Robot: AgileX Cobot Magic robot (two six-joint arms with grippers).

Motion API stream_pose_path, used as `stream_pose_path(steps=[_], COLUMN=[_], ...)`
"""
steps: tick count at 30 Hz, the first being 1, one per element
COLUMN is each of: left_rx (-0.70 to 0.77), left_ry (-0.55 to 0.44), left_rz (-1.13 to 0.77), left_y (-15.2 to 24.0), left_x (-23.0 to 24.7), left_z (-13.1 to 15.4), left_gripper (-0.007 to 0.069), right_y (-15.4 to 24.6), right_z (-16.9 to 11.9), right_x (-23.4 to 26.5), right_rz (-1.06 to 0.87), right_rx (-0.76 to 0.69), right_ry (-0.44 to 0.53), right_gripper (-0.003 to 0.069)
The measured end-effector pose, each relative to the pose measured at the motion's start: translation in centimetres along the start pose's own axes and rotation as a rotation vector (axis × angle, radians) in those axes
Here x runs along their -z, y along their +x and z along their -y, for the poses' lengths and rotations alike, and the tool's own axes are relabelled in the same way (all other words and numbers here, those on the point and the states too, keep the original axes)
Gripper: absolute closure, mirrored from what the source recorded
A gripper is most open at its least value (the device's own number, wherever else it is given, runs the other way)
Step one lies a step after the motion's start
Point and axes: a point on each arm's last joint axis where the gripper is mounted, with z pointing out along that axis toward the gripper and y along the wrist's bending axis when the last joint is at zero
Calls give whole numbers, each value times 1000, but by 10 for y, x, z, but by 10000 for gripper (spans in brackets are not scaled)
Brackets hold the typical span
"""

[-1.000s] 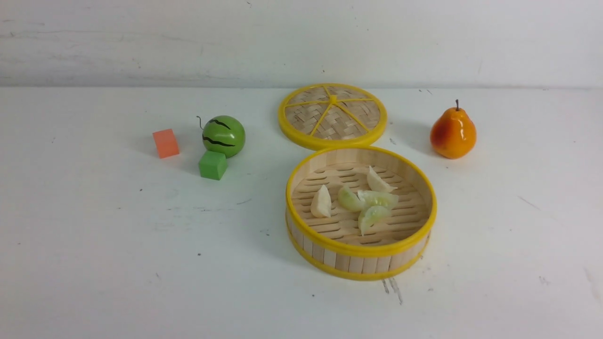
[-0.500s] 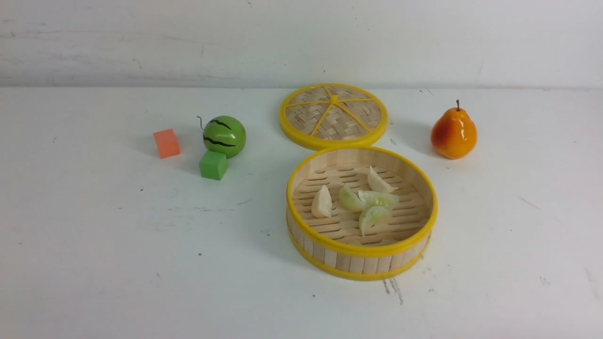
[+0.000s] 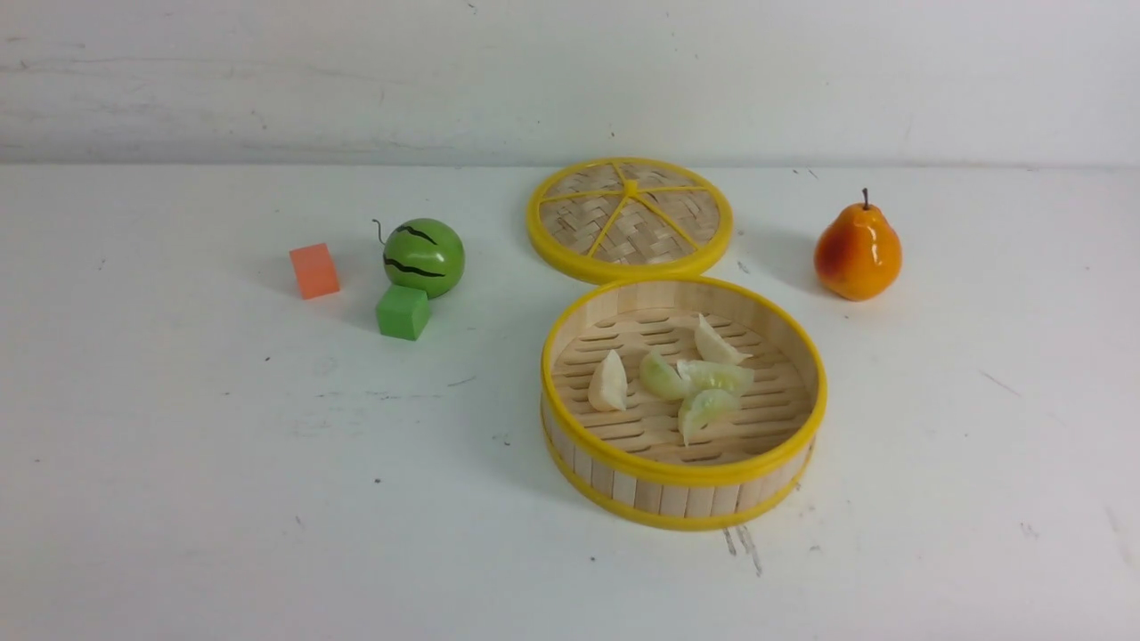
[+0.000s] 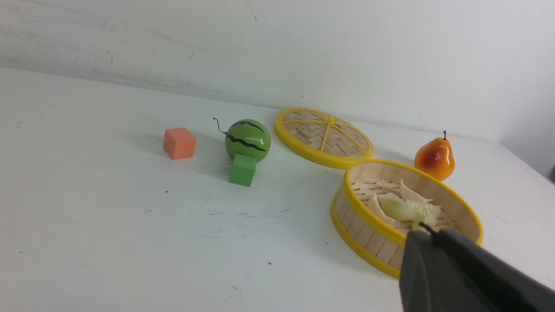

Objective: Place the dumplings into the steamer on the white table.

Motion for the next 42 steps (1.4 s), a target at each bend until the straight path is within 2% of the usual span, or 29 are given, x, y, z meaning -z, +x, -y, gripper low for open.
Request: stream_pose_path(steps=[21,30,35,38,42], left_rx=[-1,-5,20,7,4], left_ry=[0,23,-97,-256,-379], left_rz=[-1,34,125,156,119], left_y=[1,41,64,83,104], left_x=[-1,-32,-47,-54,-58], left_z=[0,1,-6,-20,-34], left_gripper=[608,608,639,639,639], right_y=[0,0,0,0,0], right_z=[0,0,0,0,0], right_x=[0,0,0,0,0], right_rz=[-1,-1,-1,-1,-1], right_rx=[0,-1,0,-1,-2], right_ry=[0,-1,0,-1,-1], right_gripper=[669,661,658,653,648])
